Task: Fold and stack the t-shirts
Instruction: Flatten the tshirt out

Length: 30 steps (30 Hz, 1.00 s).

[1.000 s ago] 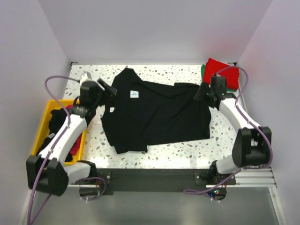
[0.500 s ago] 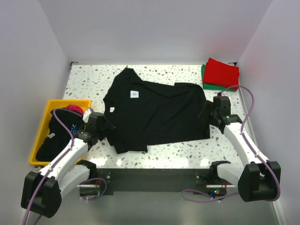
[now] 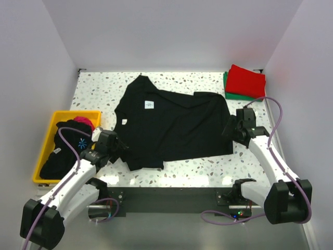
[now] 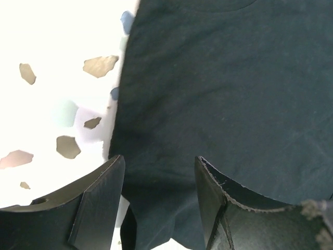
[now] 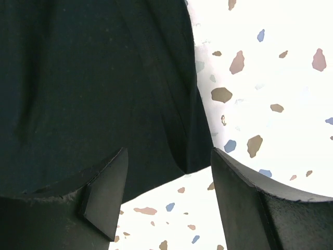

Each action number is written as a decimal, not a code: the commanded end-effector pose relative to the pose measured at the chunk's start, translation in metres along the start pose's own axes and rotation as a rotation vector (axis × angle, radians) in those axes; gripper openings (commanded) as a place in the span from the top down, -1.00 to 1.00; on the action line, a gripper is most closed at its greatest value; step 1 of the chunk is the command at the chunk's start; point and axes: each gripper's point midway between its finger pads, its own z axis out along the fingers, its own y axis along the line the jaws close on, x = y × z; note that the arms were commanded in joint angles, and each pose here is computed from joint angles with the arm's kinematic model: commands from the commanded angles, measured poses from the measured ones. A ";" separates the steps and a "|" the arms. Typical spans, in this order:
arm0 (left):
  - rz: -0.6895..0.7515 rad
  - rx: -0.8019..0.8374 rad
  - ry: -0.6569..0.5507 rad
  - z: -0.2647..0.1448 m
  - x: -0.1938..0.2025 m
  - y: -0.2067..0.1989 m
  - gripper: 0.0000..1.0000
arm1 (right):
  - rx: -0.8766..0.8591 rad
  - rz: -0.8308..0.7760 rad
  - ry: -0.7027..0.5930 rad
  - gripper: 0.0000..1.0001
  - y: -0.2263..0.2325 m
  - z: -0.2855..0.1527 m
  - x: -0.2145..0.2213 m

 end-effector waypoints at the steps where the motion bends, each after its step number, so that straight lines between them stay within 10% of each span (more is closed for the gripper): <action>1: -0.034 -0.059 0.037 -0.002 0.009 0.011 -0.21 | 0.025 0.018 -0.020 -0.36 -0.001 -0.008 -0.012; 18: -0.062 0.020 0.172 0.007 0.038 0.002 -0.14 | 0.063 0.013 0.027 -0.35 -0.005 0.010 0.000; 30: 0.003 0.002 0.071 0.015 0.015 -0.002 0.75 | 0.093 0.006 0.063 -0.32 -0.007 0.024 0.008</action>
